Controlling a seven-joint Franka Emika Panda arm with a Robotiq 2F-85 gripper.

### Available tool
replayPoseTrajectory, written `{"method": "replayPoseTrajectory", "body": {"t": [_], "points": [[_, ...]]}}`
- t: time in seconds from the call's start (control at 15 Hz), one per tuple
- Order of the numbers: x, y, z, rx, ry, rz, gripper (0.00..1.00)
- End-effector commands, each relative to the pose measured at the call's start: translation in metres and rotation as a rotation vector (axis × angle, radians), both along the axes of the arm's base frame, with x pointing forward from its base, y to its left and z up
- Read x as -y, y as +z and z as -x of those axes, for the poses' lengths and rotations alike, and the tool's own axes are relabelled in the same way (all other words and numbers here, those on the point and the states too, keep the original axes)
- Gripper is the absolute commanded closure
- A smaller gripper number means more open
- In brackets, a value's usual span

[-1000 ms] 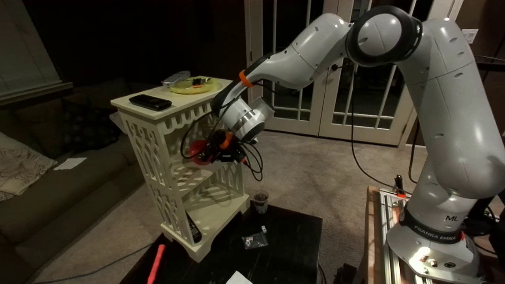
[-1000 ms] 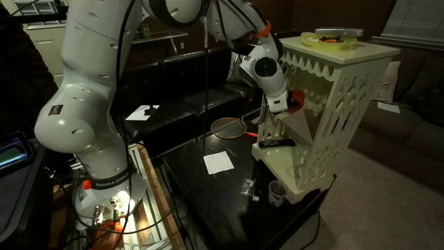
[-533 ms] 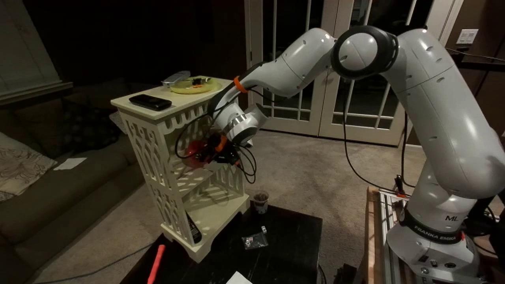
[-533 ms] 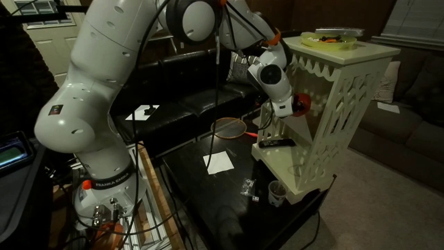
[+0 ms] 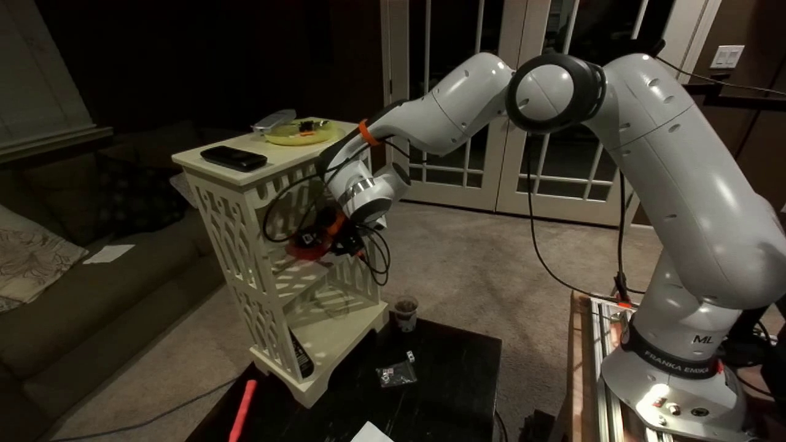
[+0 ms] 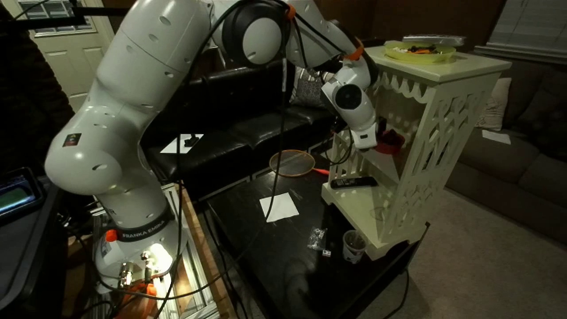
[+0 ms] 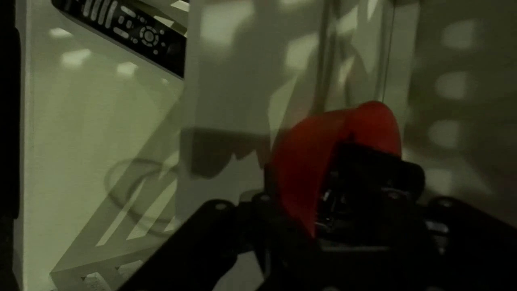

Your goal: Put the red bowl in the middle shelf

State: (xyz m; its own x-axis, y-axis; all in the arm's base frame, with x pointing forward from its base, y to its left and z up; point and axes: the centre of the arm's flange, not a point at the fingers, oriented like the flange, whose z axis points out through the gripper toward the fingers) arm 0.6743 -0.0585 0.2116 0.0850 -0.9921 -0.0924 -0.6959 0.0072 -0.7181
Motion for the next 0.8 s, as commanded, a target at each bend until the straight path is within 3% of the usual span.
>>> {"method": "replayPoseTrajectory", "body": {"t": [0.0, 0.2, 0.4, 0.73], "points": [[0.009, 0.023, 0.015, 0.060, -0.010, -0.031, 0.22], [0.030, 0.033, 0.036, -0.018, 0.113, -0.051, 0.02], [0.060, 0.038, 0.070, -0.022, 0.284, -0.080, 0.00], [0.104, 0.081, 0.135, 0.073, 0.509, -0.220, 0.00]]}}
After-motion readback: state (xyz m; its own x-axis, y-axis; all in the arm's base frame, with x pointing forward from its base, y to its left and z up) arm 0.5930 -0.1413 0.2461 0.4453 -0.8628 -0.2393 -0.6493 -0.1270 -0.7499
